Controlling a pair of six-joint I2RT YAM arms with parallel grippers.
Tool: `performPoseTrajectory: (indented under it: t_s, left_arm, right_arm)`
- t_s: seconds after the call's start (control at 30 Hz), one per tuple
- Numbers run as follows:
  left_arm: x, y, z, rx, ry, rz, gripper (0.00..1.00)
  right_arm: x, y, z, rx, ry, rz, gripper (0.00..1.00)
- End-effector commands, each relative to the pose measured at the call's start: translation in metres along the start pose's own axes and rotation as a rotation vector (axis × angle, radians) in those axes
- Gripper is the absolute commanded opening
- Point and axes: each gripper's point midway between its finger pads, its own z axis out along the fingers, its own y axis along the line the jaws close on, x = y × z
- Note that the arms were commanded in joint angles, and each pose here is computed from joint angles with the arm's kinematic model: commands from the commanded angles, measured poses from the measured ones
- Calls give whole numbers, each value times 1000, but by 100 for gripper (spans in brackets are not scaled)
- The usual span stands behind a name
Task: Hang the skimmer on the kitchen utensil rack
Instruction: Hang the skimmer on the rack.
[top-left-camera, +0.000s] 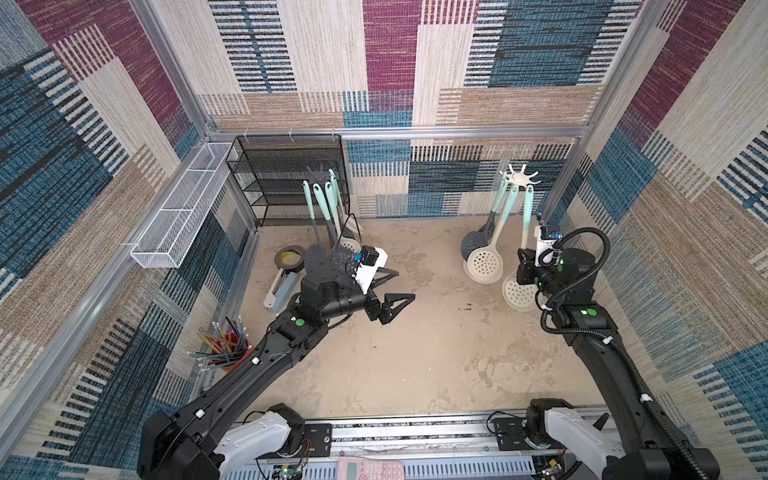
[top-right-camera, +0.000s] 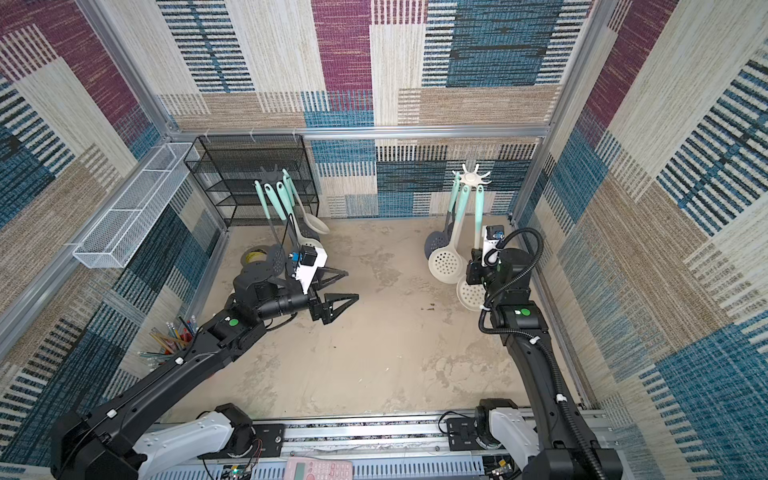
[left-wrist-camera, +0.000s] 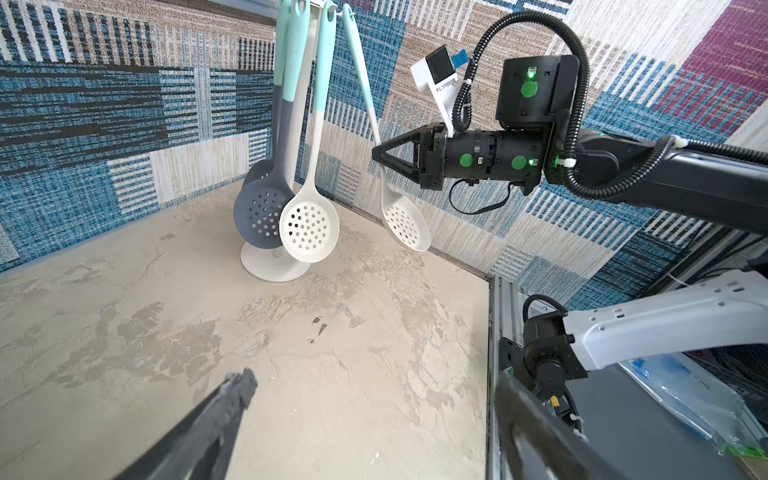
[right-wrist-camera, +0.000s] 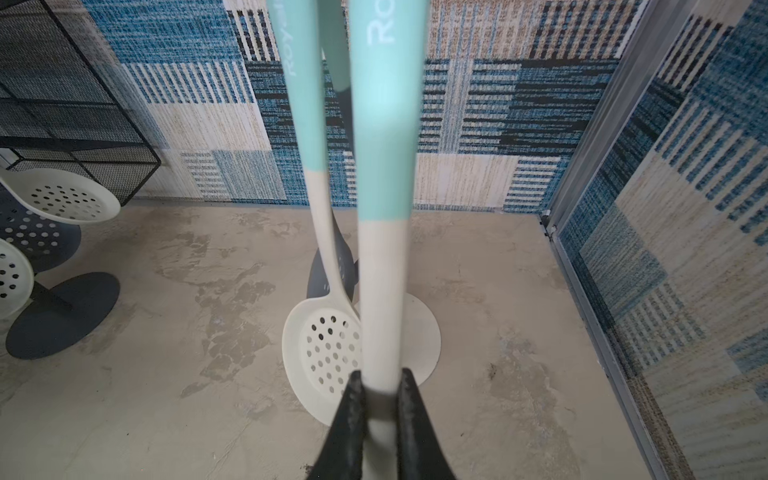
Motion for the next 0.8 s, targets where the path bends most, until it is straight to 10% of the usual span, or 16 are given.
performPoseTrajectory:
  t_s: [0.0, 0.43, 0.77]
  left_arm:
    - [-7, -3, -2, 10, -25, 40, 94]
    - [-7, -4, -3, 10, -28, 48, 94]
    - [-6, -2, -2, -3, -19, 54, 94]
  right_arm:
    - [-11, 3, 4, -20, -13, 14, 5]
    - [3, 3, 22, -29, 73, 42, 10]
    - [-30, 1, 18, -14, -6, 65, 50]
